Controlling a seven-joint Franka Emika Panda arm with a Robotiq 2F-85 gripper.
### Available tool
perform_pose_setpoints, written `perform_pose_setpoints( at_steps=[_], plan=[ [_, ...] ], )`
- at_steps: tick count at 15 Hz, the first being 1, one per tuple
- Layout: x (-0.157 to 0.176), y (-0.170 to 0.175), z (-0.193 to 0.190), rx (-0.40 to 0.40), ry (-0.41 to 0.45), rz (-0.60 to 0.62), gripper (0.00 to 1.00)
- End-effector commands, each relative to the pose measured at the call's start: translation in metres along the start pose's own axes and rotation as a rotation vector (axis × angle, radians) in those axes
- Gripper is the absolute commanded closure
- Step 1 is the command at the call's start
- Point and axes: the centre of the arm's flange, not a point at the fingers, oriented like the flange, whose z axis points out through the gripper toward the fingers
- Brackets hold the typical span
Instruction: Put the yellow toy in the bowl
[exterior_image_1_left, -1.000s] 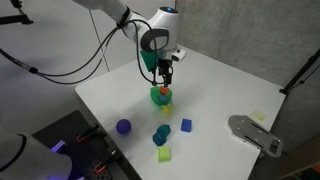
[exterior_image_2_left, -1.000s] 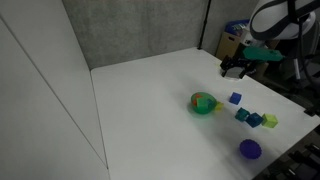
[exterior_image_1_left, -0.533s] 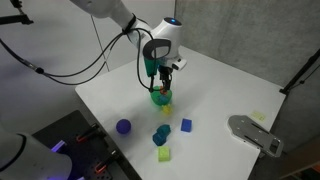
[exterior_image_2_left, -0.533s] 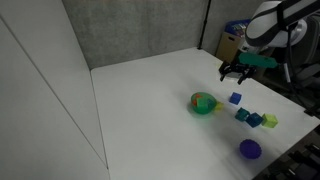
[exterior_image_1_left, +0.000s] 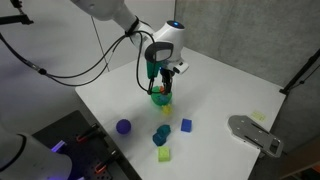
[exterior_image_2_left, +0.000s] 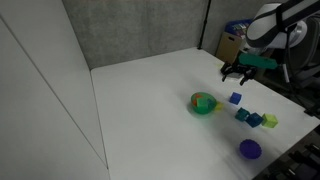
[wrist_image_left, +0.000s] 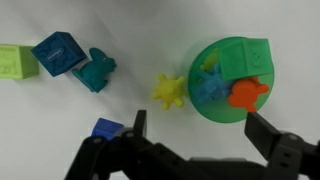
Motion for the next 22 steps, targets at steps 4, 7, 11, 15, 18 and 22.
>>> perform_pose_setpoints(
  at_steps=[4,7,11,15,18,22],
  plan=[
    [0.025,0.018,0.010,0.064,-0.019,0.222,0.00],
    [0.032,0.026,0.020,0.096,-0.019,0.310,0.00],
    [0.043,0.033,0.041,0.117,0.007,0.385,0.00],
    [0.053,0.040,0.069,0.107,0.023,0.448,0.00],
    [0.059,0.045,0.088,0.086,0.028,0.480,0.00],
    [0.063,0.049,0.113,0.062,0.018,0.499,0.00]
  ],
)
